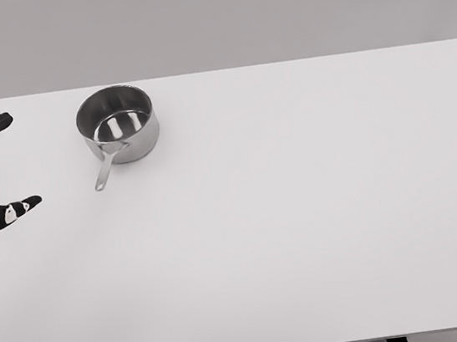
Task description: Rotate pot handle
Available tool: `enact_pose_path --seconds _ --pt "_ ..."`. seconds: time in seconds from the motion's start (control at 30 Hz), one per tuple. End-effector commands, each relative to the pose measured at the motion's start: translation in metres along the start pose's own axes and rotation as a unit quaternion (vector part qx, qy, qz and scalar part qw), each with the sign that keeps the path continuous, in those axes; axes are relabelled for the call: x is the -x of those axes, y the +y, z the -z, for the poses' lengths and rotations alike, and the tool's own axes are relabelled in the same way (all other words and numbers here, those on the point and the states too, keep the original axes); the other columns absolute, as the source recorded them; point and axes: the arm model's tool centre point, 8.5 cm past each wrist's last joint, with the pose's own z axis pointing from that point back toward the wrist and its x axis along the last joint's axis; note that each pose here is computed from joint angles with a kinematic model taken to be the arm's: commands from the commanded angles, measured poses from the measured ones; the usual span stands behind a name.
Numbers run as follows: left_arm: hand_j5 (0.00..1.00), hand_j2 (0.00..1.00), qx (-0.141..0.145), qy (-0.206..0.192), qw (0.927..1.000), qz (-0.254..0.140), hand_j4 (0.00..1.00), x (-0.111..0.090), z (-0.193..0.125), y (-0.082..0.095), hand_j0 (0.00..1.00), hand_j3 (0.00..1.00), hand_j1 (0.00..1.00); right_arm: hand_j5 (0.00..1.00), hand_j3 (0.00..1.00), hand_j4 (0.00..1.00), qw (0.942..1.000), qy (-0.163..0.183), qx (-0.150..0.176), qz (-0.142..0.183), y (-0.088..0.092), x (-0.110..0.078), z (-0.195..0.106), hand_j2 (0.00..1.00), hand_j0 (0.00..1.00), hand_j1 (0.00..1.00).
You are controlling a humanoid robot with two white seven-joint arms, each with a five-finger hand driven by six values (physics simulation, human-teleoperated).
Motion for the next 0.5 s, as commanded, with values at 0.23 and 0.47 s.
enact_pose_path --seconds 0.23,0.47 --pt "1.00 1.00 0.008 0.001 0.9999 0.015 1.00 0.000 0.001 -0.001 1.00 1.00 1.00 1.00 1.00 1.00 1.0000 0.000 0.000 0.000 0.000 0.000 0.000 1.00 1.00 1.00" --pt "1.00 1.00 0.078 -0.059 0.9917 0.083 1.00 -0.014 0.059 -0.004 1.00 1.00 1.00 1.00 1.00 1.00 1.0000 0.000 0.000 0.000 0.000 0.000 0.000 1.00 1.00 1.00"
